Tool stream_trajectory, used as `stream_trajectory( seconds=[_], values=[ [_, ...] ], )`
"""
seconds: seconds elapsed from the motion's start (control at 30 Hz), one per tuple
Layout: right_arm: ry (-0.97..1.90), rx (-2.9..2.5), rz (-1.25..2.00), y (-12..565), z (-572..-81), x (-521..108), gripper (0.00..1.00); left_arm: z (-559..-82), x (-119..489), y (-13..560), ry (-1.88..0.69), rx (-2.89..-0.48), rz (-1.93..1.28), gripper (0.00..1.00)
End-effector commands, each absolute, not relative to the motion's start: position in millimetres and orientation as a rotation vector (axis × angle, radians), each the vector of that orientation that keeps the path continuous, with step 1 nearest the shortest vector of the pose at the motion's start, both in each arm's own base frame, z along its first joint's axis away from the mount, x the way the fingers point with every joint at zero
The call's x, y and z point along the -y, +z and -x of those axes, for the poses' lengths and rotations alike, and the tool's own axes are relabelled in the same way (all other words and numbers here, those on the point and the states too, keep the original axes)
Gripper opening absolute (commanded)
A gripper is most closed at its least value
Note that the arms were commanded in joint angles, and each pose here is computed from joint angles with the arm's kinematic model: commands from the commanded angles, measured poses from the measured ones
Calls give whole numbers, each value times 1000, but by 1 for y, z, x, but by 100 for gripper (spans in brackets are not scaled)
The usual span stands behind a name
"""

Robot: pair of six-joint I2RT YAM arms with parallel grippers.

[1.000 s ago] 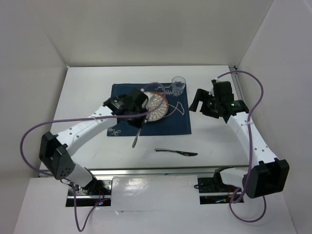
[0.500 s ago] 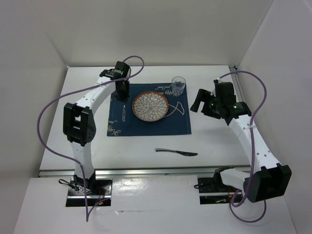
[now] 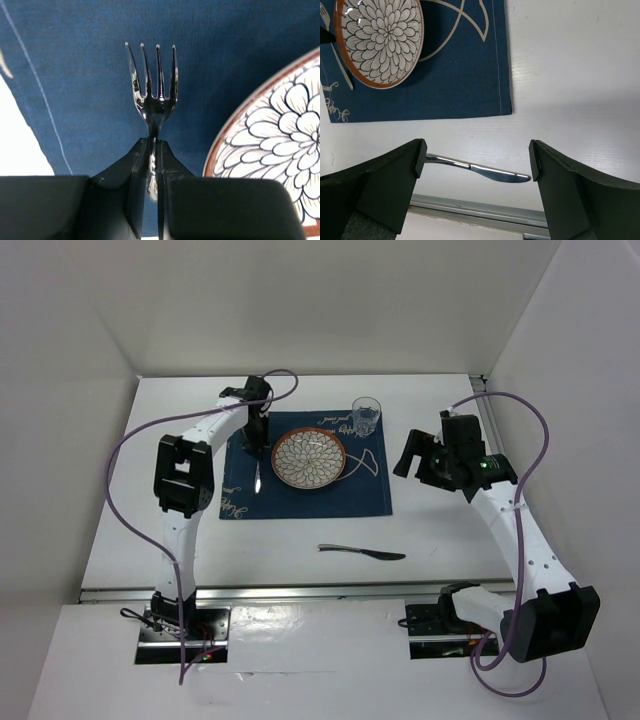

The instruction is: Set the dinner table for one person

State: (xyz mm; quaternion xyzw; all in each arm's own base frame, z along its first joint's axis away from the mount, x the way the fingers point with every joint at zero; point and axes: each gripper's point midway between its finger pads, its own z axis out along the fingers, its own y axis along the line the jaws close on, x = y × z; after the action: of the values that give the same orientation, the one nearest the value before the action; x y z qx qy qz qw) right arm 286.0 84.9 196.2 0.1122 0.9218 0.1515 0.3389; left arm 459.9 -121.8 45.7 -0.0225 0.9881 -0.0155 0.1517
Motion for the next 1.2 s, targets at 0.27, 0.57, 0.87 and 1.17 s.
stream_trajectory(
  seconds=[0.27, 0.57, 0.87, 1.17],
  values=[
    [367, -2389, -295, 199, -283, -80, 97, -459, 116, 43, 22, -2854, 82, 45],
    [406, -2445, -255, 179, -264, -104, 94, -466, 116, 127, -37, -2685, 108, 70],
    [597, -2657, -139, 119, -191, -217, 92, -418, 114, 243, -70, -2457, 82, 71],
    [618, -2766, -436, 75, -155, -263, 70, -366, 130, 229, -146, -2495, 16, 71]
  ],
)
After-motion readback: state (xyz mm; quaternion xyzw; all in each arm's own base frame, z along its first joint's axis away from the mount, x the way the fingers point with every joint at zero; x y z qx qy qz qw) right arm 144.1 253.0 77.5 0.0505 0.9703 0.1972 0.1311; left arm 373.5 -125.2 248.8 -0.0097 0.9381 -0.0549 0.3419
